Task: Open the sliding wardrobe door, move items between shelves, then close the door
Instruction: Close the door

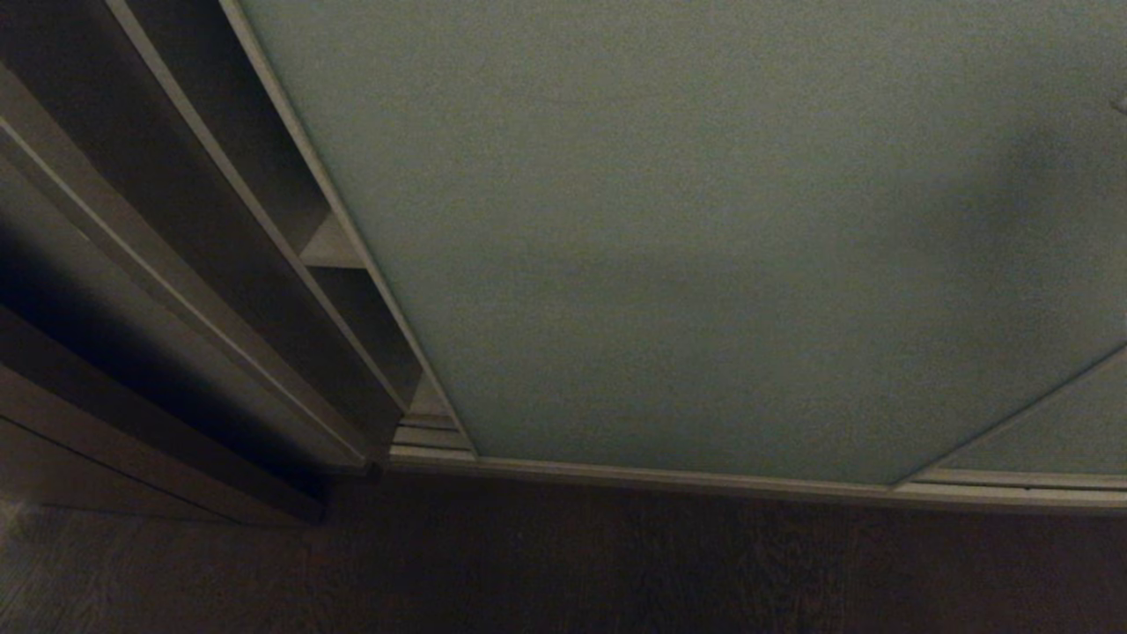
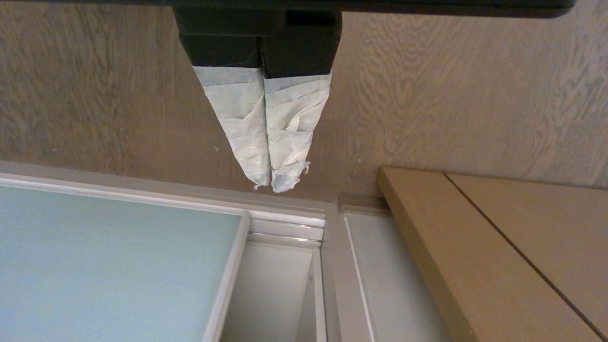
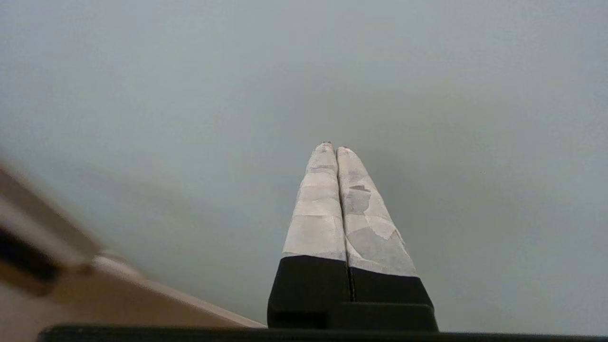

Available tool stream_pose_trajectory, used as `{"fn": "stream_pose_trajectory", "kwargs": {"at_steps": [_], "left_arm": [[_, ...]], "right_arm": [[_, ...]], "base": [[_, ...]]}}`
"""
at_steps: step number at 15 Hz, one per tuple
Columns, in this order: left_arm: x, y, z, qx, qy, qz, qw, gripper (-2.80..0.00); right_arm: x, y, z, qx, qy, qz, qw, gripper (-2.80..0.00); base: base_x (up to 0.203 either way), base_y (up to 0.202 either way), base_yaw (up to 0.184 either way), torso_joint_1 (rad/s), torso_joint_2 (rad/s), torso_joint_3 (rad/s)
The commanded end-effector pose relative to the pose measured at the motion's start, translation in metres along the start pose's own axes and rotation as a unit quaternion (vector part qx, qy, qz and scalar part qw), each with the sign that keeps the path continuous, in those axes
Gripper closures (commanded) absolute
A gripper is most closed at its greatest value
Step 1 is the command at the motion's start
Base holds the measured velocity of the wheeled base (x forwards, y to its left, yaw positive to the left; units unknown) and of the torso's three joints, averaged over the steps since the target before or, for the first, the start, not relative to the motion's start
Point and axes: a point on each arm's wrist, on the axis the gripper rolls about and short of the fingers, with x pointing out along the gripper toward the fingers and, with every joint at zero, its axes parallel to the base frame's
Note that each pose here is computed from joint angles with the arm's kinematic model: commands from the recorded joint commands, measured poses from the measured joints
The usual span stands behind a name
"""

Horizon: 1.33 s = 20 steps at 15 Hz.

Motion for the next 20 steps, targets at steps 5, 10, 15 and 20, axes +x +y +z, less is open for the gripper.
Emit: {"fn": "stream_pose_trajectory", "kwargs": {"at_steps": [5,10,15,20], "left_arm": [[0.0,0.0,0.0,0.0,0.0,0.0,1.0,0.0],[0.0,0.0,0.0,0.0,0.0,0.0,1.0,0.0],[0.0,0.0,0.0,0.0,0.0,0.0,1.0,0.0],[0.0,0.0,0.0,0.0,0.0,0.0,1.0,0.0]], "right_arm": [[-0.062,-0.032,-0.008,-0.042,-0.02,-0.163,0.986,0.0],[-0.067,-0.06,-0.011,-0.032,-0.034,-0.35,0.935,0.0],[-0.056,-0.124,-0.009,-0.039,-0.04,-0.459,0.887,0.0],[-0.05,-0.169,0.006,0.034,-0.047,-0.384,0.922,0.0]], "base": [[0.0,0.0,0.0,0.0,0.0,0.0],[0.0,0.0,0.0,0.0,0.0,0.0],[0.0,0.0,0.0,0.0,0.0,0.0],[0.0,0.0,0.0,0.0,0.0,0.0]]}}
